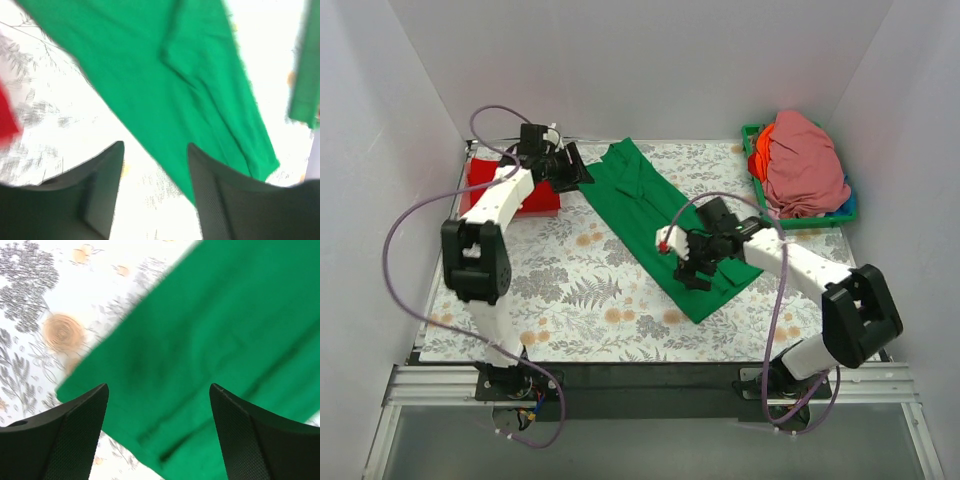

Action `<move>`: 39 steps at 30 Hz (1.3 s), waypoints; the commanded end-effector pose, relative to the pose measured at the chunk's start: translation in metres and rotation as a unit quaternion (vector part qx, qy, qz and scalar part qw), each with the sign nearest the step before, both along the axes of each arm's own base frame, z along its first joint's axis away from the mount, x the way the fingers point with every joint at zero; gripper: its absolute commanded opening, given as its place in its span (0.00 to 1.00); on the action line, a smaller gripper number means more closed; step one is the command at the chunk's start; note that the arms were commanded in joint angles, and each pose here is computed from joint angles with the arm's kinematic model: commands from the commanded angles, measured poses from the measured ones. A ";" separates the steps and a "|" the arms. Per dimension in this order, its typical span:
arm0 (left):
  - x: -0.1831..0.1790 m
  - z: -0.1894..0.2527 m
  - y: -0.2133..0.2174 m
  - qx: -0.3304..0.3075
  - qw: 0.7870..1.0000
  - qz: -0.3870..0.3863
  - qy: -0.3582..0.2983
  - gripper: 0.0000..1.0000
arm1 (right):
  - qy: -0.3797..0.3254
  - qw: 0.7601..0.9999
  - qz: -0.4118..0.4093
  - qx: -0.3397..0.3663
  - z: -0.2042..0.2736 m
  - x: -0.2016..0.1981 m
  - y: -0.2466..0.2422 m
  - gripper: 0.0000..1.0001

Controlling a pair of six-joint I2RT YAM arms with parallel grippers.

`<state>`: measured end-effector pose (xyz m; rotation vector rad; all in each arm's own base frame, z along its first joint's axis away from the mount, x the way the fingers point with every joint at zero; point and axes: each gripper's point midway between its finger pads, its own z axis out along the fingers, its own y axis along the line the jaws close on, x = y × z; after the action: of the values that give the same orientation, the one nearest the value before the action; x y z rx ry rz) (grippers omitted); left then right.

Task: Fold and stack the t-shirts
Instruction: Fold the tshirt

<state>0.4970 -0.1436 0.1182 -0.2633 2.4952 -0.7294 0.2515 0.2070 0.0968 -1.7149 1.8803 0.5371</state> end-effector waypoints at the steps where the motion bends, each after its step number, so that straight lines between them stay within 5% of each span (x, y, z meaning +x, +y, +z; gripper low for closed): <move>1: -0.031 0.105 0.016 0.043 0.985 -0.001 -0.166 0.55 | 0.000 0.996 0.002 -0.091 -0.036 -0.017 0.011 0.86; 6: -0.099 0.116 0.041 0.050 0.974 0.049 -0.215 0.74 | -0.022 0.984 -0.016 -0.173 -0.065 -0.032 0.015 0.79; 14: -0.180 0.101 0.043 0.002 0.978 0.062 -0.201 0.74 | 0.003 0.976 -0.018 -0.215 -0.086 -0.055 0.013 0.68; 21: -0.198 0.125 0.043 -0.004 0.972 0.059 -0.227 0.74 | 0.080 0.973 0.019 -0.215 -0.095 -0.091 0.017 0.21; 26: -0.205 0.135 0.035 -0.023 0.970 0.040 -0.238 0.74 | 0.127 0.971 0.111 -0.171 -0.078 -0.134 0.053 0.11; 31: -0.211 0.136 0.025 -0.039 0.968 0.002 -0.249 0.74 | 0.134 0.965 0.184 -0.127 -0.058 -0.153 0.109 0.18; 32: -0.213 0.137 0.021 -0.045 0.966 -0.009 -0.253 0.74 | 0.131 0.967 0.190 -0.111 -0.049 -0.147 0.129 0.33; 35: -0.219 0.139 0.018 -0.045 0.964 -0.028 -0.261 0.80 | 0.126 0.962 0.217 -0.106 -0.026 -0.140 0.140 0.56; 39: -0.231 0.137 0.006 -0.062 0.960 -0.079 -0.262 0.88 | 0.118 0.963 0.227 -0.080 -0.003 -0.130 0.109 0.74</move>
<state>0.2790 -0.1249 0.2496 -0.0506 2.0105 -0.8120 0.1238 0.3474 0.0646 -2.2799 1.7589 0.7303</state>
